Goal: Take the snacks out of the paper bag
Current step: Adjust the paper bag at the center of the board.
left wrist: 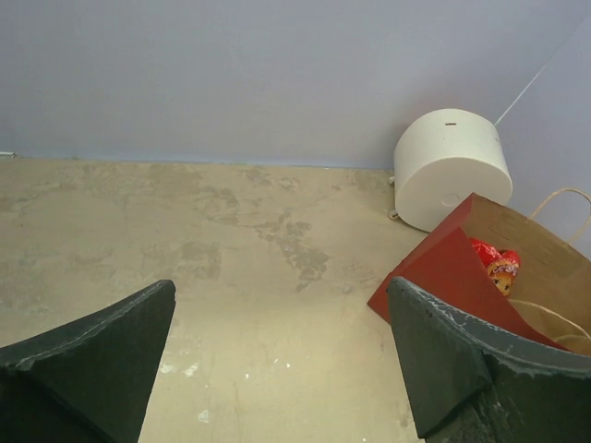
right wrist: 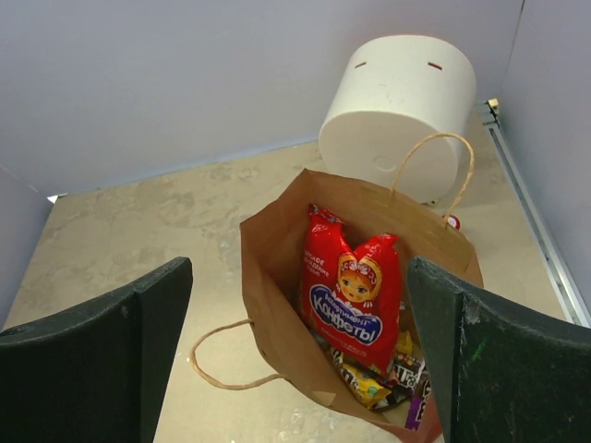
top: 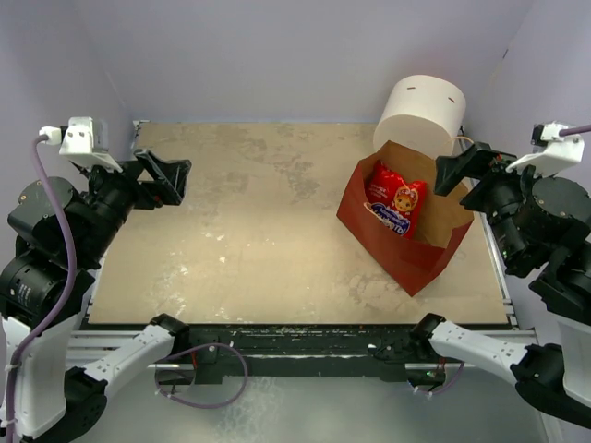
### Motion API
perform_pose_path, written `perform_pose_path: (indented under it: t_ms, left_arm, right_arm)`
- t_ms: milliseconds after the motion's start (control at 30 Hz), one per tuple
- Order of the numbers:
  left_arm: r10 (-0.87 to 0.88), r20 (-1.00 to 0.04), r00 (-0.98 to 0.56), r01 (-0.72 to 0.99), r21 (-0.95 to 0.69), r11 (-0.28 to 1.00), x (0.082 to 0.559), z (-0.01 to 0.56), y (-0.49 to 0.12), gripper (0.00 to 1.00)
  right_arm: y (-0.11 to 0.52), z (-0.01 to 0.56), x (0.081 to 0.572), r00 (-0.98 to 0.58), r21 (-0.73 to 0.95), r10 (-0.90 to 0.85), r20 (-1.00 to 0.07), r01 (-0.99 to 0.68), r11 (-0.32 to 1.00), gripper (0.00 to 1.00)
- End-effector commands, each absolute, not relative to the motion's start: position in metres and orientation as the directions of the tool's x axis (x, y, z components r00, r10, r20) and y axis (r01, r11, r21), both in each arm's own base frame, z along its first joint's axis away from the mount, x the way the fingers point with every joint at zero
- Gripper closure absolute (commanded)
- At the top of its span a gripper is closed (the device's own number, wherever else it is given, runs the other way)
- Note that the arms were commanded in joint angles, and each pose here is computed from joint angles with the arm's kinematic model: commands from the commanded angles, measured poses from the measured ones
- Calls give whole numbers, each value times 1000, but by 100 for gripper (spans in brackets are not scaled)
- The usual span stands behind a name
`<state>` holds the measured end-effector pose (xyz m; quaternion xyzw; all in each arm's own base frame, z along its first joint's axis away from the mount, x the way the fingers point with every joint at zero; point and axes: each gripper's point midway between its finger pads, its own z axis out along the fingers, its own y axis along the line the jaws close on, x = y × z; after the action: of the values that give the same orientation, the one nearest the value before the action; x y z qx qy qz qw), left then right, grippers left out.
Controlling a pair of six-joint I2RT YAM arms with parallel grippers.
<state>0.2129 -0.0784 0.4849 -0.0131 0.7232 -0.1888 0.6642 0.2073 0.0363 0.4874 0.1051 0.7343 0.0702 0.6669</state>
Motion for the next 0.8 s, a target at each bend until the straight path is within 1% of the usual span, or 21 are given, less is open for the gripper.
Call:
perform_pose_path:
  t_ms: [0,133,267,400,467,533,633,767]
  left_arm:
    - [-322,-942,-99,173,-335,926,218,481,-70,1]
    - [-344,-931,-124,131,-359,924,231,469,-72,1]
    - [-369,-915,-163,77,-385,920,250,452,-76,1]
    - [-396,-896,-201,33,-410,911,271,433,-84,1]
    - [-414,-882,-224,8,-426,905,282,423,-88,1]
    - [-434,-866,-249,-9,-446,895,292,413,-94,1]
    - [-469,-838,-279,-26,-482,876,303,399,-103,1]
    - [-486,-816,-312,-14,-508,861,308,385,-113,1]
  right_arm:
    - [31,478,203,-106,285,294,-950,93,954,0]
    - [27,474,204,-102,295,308,-946,125,947,0]
    - [27,464,210,-111,262,279,-954,142,954,0]
    - [29,449,220,-149,173,197,-969,161,972,0]
    - [36,441,226,-183,123,147,-972,138,983,0]
    - [53,433,230,-228,84,94,-969,51,995,0]
    - [83,420,232,-276,14,-24,-961,-137,990,0]
    - [125,401,225,-294,-65,-205,-934,-423,904,0]
